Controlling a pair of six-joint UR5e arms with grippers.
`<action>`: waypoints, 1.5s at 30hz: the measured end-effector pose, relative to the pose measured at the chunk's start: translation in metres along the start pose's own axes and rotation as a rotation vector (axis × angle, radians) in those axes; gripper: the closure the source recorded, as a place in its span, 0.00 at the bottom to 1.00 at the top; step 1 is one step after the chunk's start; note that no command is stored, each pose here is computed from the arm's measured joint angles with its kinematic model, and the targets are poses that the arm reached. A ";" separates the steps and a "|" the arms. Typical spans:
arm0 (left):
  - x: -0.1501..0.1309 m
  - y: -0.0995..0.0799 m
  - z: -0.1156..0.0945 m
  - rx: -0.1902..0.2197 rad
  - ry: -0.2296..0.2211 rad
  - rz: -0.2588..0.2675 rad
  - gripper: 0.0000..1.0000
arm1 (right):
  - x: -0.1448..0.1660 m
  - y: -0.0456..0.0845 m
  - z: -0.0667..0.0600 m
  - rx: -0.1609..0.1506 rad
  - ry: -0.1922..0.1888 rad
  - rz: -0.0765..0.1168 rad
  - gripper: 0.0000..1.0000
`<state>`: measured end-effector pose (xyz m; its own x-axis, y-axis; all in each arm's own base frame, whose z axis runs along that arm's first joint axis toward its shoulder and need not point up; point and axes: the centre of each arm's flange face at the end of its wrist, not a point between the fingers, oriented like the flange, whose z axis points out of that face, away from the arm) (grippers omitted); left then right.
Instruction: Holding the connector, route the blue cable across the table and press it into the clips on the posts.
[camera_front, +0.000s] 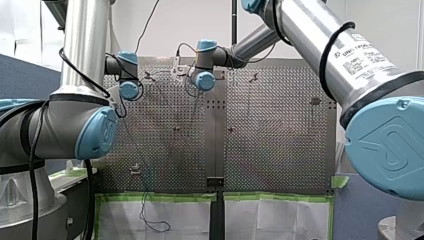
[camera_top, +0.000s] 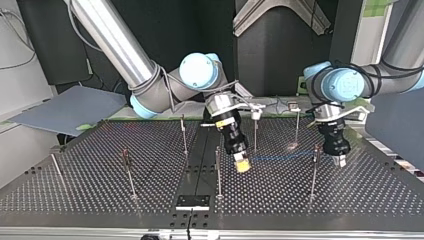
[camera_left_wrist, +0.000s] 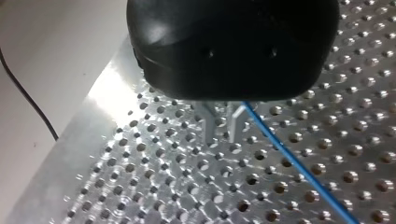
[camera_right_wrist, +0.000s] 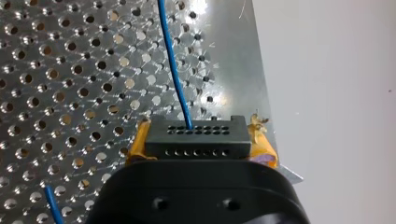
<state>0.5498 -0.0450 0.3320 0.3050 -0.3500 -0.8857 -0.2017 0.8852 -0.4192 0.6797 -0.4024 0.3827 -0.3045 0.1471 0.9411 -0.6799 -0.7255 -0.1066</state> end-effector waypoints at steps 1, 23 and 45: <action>0.001 0.000 -0.001 -0.003 0.006 0.000 0.18 | -0.001 0.001 0.000 -0.003 -0.002 0.000 1.00; -0.010 -0.006 -0.041 -0.044 0.143 0.001 0.00 | -0.048 0.007 -0.004 -0.016 -0.065 -0.007 1.00; -0.041 -0.020 -0.116 -0.009 0.255 0.068 0.00 | -0.056 0.009 -0.007 -0.035 -0.087 -0.008 1.00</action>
<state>0.4330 -0.0839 0.3533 0.0457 -0.3564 -0.9332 -0.2219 0.9072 -0.3574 0.6858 -0.4125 0.3271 -0.2408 0.0931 0.9661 -0.7055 -0.7004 -0.1084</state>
